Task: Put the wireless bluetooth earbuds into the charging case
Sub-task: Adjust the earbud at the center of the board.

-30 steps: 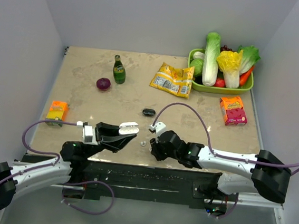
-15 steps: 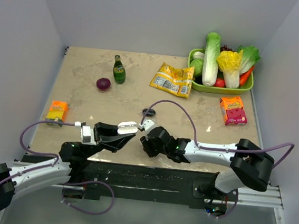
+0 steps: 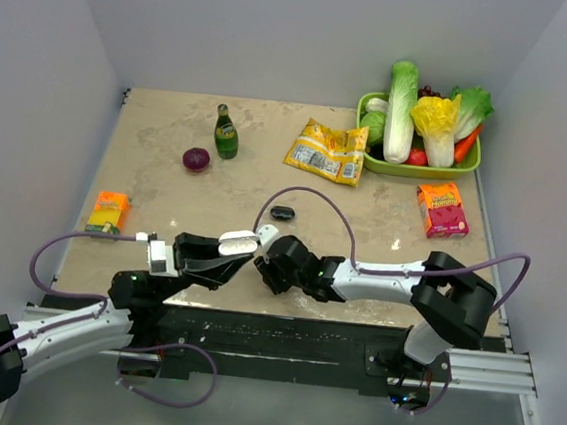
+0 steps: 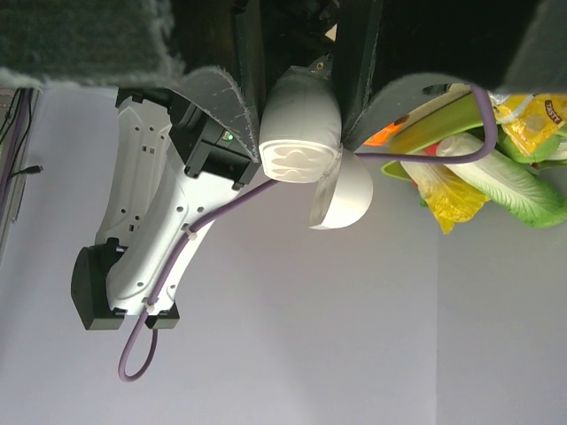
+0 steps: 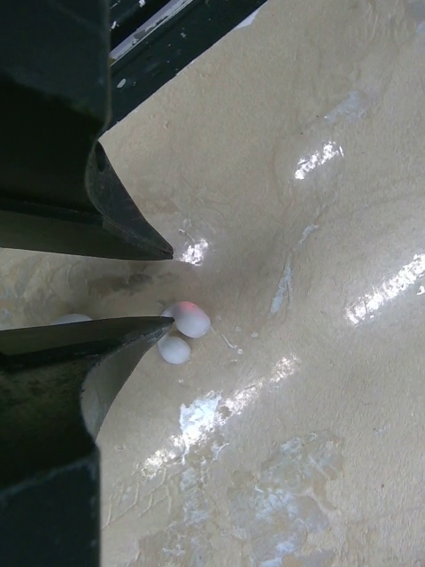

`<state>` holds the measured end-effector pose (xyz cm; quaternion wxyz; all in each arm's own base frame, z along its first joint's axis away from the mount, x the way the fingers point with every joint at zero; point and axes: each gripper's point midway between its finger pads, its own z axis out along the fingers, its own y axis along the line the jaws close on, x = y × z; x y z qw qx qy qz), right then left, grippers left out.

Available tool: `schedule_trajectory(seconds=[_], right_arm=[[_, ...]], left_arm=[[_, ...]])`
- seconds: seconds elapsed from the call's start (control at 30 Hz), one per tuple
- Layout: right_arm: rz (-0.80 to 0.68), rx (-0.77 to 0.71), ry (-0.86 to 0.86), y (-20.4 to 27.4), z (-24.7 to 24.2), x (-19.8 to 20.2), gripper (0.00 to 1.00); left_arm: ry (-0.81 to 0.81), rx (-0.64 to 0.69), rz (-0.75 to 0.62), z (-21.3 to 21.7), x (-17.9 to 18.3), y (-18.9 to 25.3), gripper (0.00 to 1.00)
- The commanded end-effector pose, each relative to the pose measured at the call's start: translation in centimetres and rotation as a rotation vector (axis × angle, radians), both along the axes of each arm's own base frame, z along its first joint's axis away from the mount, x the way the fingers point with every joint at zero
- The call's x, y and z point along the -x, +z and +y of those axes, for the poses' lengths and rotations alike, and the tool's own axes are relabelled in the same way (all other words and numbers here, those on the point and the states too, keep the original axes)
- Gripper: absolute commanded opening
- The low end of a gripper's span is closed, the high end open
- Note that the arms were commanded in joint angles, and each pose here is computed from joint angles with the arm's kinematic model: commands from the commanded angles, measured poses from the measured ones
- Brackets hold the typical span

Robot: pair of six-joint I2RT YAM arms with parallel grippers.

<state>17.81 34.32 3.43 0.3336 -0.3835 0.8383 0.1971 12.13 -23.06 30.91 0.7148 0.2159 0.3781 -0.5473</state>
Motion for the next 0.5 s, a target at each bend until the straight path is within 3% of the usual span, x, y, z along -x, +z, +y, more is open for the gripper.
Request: schedule_trajectory(seconds=[0.0, 0.47], right_arm=[[-0.033, -0.037, 0.016, 1.3, 1.9, -0.9, 0.35], [0.013, -0.073, -0.049, 0.6, 2.9, -3.0, 0.37]], left_arm=[[0.01, -0.104, 0.103, 0.6, 0.1, -7.7, 0.0], [0.017, -0.116, 0.112, 0.6, 0.0, -8.2, 0.0]])
